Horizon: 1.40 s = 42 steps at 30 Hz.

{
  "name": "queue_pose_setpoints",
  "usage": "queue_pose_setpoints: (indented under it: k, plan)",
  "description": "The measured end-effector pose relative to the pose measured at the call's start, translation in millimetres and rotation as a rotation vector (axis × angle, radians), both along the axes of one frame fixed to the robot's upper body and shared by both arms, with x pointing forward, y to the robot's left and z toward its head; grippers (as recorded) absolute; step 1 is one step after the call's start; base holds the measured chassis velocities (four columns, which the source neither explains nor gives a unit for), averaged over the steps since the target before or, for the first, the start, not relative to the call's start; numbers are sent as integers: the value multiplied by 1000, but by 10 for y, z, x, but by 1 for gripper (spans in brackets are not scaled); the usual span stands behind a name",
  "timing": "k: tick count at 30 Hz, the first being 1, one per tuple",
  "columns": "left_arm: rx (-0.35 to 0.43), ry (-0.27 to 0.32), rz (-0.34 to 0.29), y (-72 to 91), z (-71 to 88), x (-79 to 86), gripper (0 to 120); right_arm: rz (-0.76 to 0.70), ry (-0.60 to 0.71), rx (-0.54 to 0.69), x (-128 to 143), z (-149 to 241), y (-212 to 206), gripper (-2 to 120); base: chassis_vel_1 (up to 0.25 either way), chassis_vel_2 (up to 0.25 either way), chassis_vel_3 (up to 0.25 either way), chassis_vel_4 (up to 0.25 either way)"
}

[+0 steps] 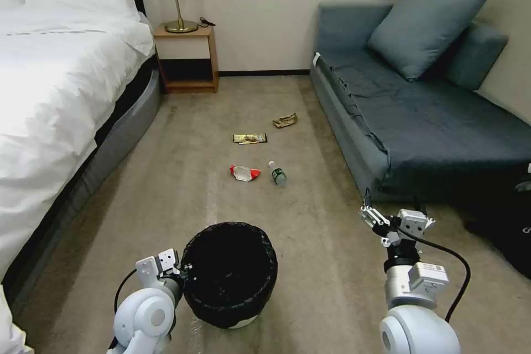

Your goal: Pick up the trash bin, then pick up the garbage on the floor and place it into the trash bin.

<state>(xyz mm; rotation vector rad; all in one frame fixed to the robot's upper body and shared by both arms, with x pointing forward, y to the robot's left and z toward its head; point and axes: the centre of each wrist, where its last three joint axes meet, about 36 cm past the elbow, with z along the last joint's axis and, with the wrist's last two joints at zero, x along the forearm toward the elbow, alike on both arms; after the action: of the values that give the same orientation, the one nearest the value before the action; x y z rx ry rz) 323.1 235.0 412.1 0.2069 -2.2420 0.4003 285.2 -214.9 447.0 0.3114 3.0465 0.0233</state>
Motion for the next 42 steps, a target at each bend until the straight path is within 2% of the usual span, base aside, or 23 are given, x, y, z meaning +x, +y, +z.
queue_pose_setpoints:
  k: [4,6,9,11,13,15,17,19,24,42]
  plan:
    - [32,-63,21,-20,210,-90,3,9,-20,15,0,0,-21,100,0,0,0,0]
    - [34,-70,21,-24,232,-98,3,10,-21,16,-1,0,-22,100,0,0,0,0]
    - [77,-137,28,-47,437,-195,3,16,-32,23,-5,-3,-31,100,0,0,0,0]
    - [90,-150,28,-50,478,-214,3,17,-35,25,-7,-5,-31,100,0,0,0,0]
    - [162,-200,23,-28,576,-265,3,30,-45,30,-16,-24,-21,100,0,0,0,0]
    - [235,-221,32,41,613,-303,3,58,-41,40,-17,-46,4,100,0,0,0,0]
    - [250,-223,34,61,616,-312,3,66,-41,42,-18,-50,11,100,0,0,0,0]
    - [307,-231,43,161,622,-350,3,93,-39,51,-18,-79,44,100,0,0,0,0]
    - [350,-220,70,246,585,-375,3,121,-38,61,-29,-132,104,100,0,0,0,0]
    - [354,-219,91,250,573,-377,3,191,-65,42,-58,-276,151,100,0,0,0,0]
